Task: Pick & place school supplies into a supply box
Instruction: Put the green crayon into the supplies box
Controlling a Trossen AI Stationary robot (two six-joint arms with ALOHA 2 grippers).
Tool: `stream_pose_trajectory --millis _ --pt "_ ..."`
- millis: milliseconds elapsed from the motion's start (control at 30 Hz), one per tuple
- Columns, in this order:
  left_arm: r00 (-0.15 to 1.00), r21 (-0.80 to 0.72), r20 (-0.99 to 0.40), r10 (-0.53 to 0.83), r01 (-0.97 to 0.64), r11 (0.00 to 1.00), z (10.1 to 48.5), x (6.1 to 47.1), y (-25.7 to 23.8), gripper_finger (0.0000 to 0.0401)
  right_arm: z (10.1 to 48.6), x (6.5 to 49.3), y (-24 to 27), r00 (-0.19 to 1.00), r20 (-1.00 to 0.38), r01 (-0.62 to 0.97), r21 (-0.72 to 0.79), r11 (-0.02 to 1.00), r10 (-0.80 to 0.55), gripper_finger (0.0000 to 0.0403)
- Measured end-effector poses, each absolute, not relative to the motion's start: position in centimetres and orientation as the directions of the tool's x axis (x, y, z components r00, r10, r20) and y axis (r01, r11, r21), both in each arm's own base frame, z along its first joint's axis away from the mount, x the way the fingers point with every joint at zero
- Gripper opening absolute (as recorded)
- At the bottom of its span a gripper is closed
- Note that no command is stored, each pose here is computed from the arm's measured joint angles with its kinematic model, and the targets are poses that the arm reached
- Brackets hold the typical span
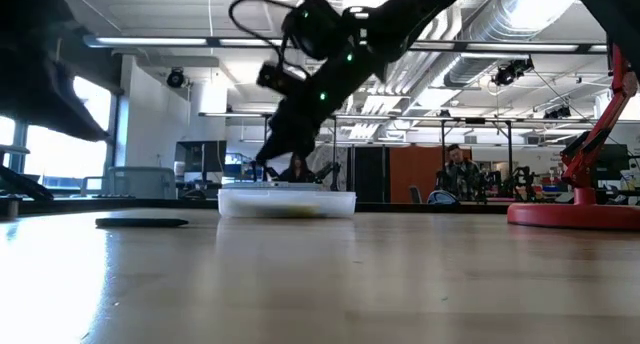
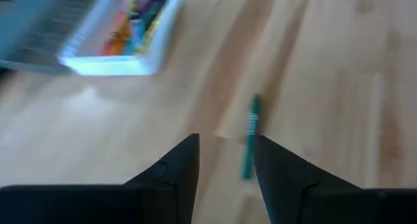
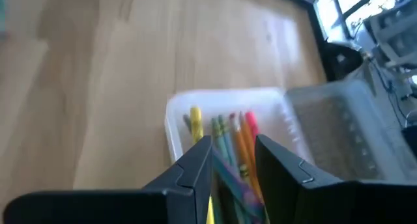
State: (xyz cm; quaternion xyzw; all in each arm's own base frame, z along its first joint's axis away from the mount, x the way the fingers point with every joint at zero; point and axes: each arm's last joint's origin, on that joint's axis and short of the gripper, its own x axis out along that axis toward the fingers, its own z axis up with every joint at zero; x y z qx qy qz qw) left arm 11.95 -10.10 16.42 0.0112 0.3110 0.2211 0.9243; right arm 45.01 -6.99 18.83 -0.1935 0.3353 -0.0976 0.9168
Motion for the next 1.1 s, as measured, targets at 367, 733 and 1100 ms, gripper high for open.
stream_pose_trajectory --millis 367,733,1100 --pt "0.879 -0.087 -0.428 0.209 -0.271 0.959 13.0 12.3 -10.8 0.0175 20.5 45.5 -4.0 0.849 -0.511 -0.048 -0.330 0.943 -0.135 0.0094" --pt "0.886 -0.265 -0.461 0.052 -0.194 0.944 13.4 12.6 -11.5 0.0175 20.5 45.6 -2.8 0.849 -0.517 -0.066 -0.309 0.949 -0.109 0.0094" --pt "0.860 -0.181 -0.456 0.228 -0.340 0.923 13.3 14.3 -9.1 0.0175 20.5 45.6 -2.8 0.850 -0.517 -0.065 -0.292 0.954 -0.100 0.0094"
